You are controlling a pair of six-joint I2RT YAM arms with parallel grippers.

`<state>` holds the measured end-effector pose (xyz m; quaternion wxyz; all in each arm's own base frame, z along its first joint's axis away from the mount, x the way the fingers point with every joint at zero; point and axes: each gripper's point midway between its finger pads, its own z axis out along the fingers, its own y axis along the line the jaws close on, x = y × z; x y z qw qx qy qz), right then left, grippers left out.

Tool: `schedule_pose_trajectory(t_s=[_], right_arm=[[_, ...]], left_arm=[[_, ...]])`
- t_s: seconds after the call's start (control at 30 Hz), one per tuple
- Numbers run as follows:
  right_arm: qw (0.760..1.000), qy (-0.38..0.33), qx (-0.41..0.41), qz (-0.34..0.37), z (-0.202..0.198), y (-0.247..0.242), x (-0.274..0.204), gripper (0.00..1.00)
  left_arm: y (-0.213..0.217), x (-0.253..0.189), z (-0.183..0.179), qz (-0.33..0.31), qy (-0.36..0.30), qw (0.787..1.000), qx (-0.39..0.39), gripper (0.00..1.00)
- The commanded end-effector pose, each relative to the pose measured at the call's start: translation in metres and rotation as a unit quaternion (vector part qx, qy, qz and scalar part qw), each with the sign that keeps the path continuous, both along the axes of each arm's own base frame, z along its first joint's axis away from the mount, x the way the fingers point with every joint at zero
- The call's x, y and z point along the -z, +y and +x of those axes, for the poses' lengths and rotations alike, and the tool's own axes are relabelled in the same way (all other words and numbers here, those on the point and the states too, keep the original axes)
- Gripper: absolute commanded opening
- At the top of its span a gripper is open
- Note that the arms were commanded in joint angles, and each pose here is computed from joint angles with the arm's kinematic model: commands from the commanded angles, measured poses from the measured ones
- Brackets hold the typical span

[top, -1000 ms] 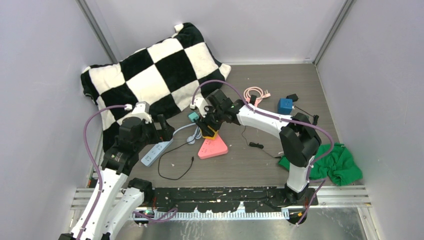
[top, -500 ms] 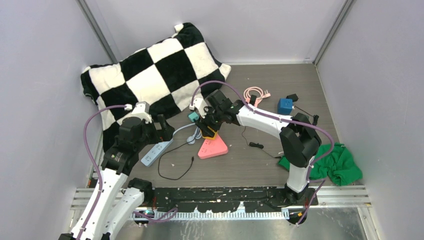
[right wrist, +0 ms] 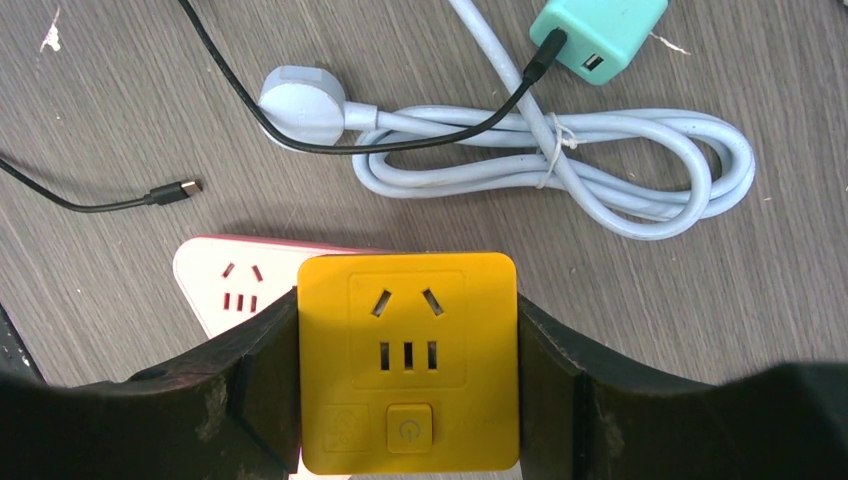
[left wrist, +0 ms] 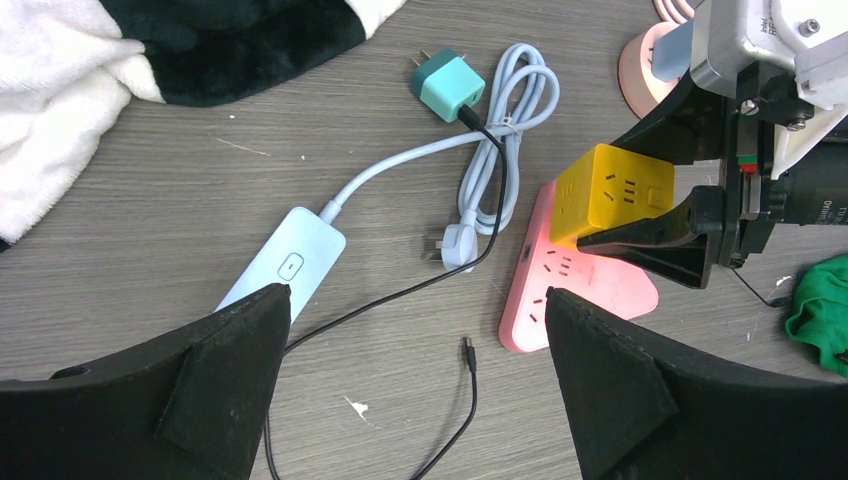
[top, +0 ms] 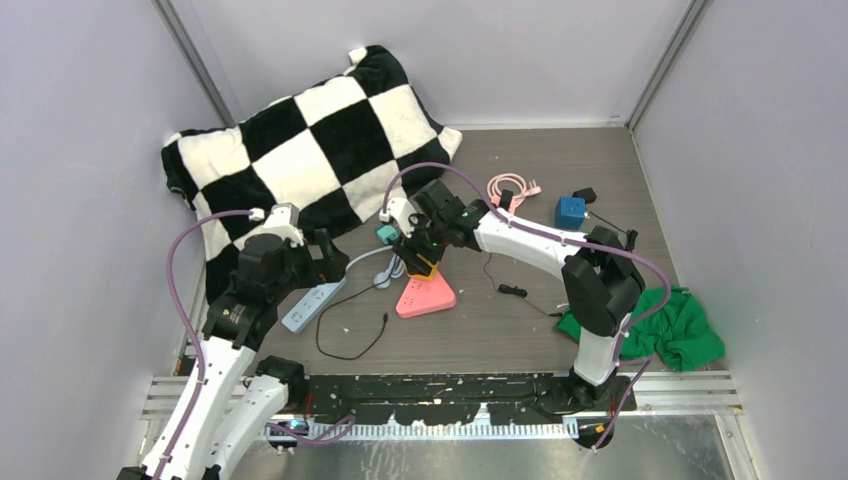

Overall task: Insert the plug
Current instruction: Insert the plug into the socket.

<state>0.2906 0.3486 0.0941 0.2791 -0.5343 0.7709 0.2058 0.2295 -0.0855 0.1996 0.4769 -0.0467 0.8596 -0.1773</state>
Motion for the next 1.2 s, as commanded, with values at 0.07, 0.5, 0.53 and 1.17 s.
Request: schedule_pose_trajectory(t_s=[0.07, 0.5, 0.53, 1.17], right_arm=[[1.0, -0.028, 0.0, 0.004, 0.003, -0.005, -0.027, 0.19], [0.999, -0.026, -0.006, 0.028, 0.004, 0.007, -0.021, 0.19], [0.999, -0.027, -0.005, 0.03, 0.005, 0.007, -0.021, 0.19], [0.999, -0.035, -0.014, 0.015, 0.01, 0.006, -0.016, 0.19]], left_arm=[[0.003, -0.019, 0.005, -0.002, -0.026, 1.0, -0.008, 1.0], [0.009, -0.017, 0.005, 0.007, -0.023, 0.999, -0.022, 1.0], [0.011, -0.017, 0.005, 0.012, -0.022, 0.999, -0.026, 1.0], [0.018, -0.019, 0.003, 0.03, -0.024, 0.999, -0.033, 1.0]])
